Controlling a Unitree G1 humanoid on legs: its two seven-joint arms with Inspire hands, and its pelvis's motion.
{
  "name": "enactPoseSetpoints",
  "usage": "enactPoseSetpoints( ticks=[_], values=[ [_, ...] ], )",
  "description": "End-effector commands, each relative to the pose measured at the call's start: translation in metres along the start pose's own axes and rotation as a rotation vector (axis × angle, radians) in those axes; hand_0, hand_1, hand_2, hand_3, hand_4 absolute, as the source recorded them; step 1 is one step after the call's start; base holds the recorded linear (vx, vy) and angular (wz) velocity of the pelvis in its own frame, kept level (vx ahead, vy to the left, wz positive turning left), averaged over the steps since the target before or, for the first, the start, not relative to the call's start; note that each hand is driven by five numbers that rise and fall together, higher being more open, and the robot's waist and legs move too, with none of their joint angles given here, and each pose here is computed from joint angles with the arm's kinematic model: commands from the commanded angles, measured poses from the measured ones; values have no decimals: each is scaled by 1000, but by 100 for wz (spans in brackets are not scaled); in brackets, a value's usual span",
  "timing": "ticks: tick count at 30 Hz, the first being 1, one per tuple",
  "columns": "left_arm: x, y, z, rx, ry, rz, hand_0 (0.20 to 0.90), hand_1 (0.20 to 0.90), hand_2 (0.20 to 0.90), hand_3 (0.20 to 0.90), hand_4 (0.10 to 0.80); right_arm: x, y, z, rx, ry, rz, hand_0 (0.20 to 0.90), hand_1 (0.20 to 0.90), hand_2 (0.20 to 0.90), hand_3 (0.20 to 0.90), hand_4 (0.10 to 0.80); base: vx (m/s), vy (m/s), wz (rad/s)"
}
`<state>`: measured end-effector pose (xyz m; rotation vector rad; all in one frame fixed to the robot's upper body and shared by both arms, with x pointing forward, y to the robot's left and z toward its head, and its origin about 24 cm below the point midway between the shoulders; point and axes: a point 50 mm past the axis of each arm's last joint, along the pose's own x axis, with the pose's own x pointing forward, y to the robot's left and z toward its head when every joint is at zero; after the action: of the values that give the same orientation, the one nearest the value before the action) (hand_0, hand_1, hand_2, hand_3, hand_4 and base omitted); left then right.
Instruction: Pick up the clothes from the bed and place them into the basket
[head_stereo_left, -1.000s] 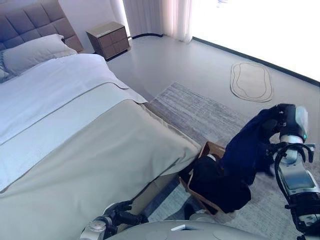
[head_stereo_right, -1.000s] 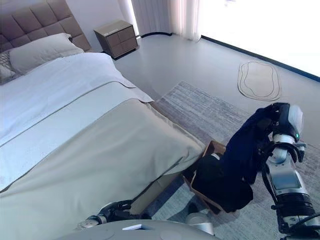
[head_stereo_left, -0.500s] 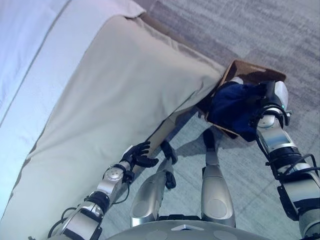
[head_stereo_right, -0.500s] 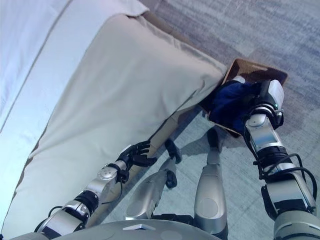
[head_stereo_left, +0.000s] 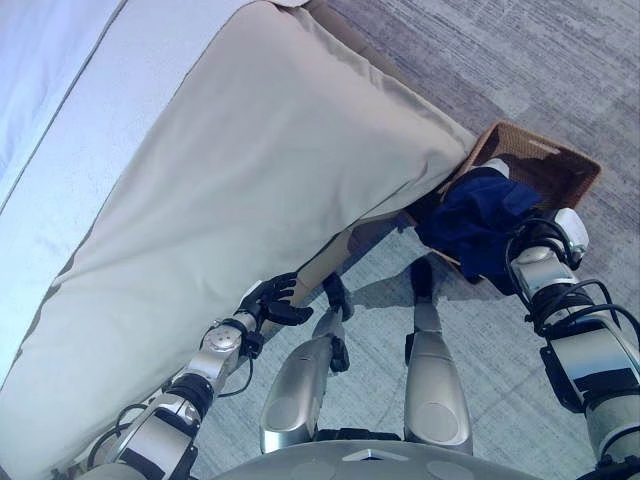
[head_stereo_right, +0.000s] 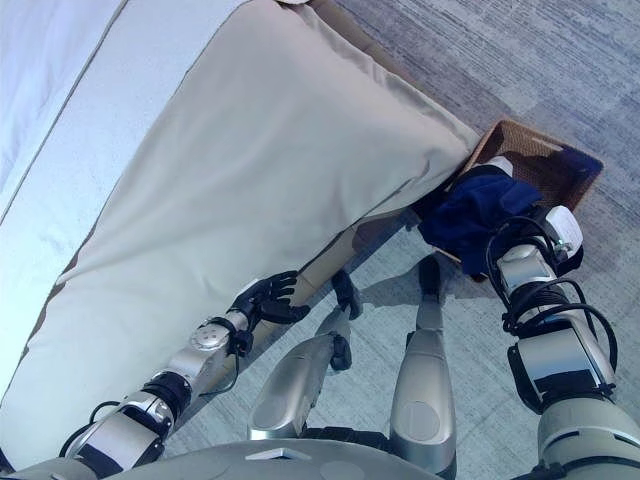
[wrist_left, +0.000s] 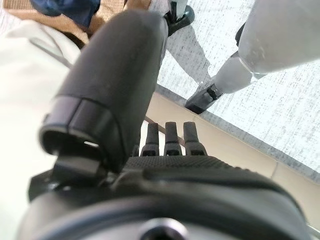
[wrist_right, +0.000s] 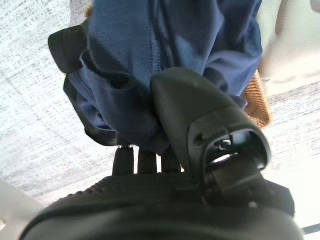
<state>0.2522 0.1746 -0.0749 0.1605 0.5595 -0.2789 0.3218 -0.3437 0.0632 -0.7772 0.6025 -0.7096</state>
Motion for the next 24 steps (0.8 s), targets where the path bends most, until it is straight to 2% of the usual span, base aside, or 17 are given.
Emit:
enactPoseSetpoints(
  ticks=[1, 6, 9, 13, 18, 21, 24],
  values=[
    [-8, 8, -14, 13, 37, -1, 900, 900, 900, 900, 800, 9, -30, 2, 26, 0, -133, 900, 900, 900, 900, 800, 58, 55, 4],
    [-17, 11, -35, 3, 109, 16, 900, 900, 900, 900, 800, -9, 23, -55, 51, 73, 16, 900, 900, 900, 900, 800, 85, 68, 12],
    [-25, 15, -54, -8, 183, 38, 900, 900, 900, 900, 800, -36, 60, -117, -3, 141, 136, 900, 900, 900, 900, 800, 128, 42, 5],
    [-41, 20, -82, -19, 293, 71, 900, 900, 900, 900, 800, -74, 93, -171, -74, 237, 259, 900, 900, 900, 900, 800, 138, 50, 13],
    [-64, 18, -118, -41, 433, 82, 900, 900, 900, 900, 800, -114, 105, -232, -250, 374, 408, 900, 900, 900, 900, 800, 168, 116, -4],
    [-72, 17, -129, -50, 480, 82, 900, 900, 900, 900, 800, -131, 110, -252, -351, 393, 488, 900, 900, 900, 900, 800, 102, 125, -4],
    [-75, 17, -133, -58, 502, 84, 900, 900, 900, 900, 800, -142, 117, -257, -340, 404, 533, 900, 900, 900, 900, 800, 32, 105, 0]
  ],
)
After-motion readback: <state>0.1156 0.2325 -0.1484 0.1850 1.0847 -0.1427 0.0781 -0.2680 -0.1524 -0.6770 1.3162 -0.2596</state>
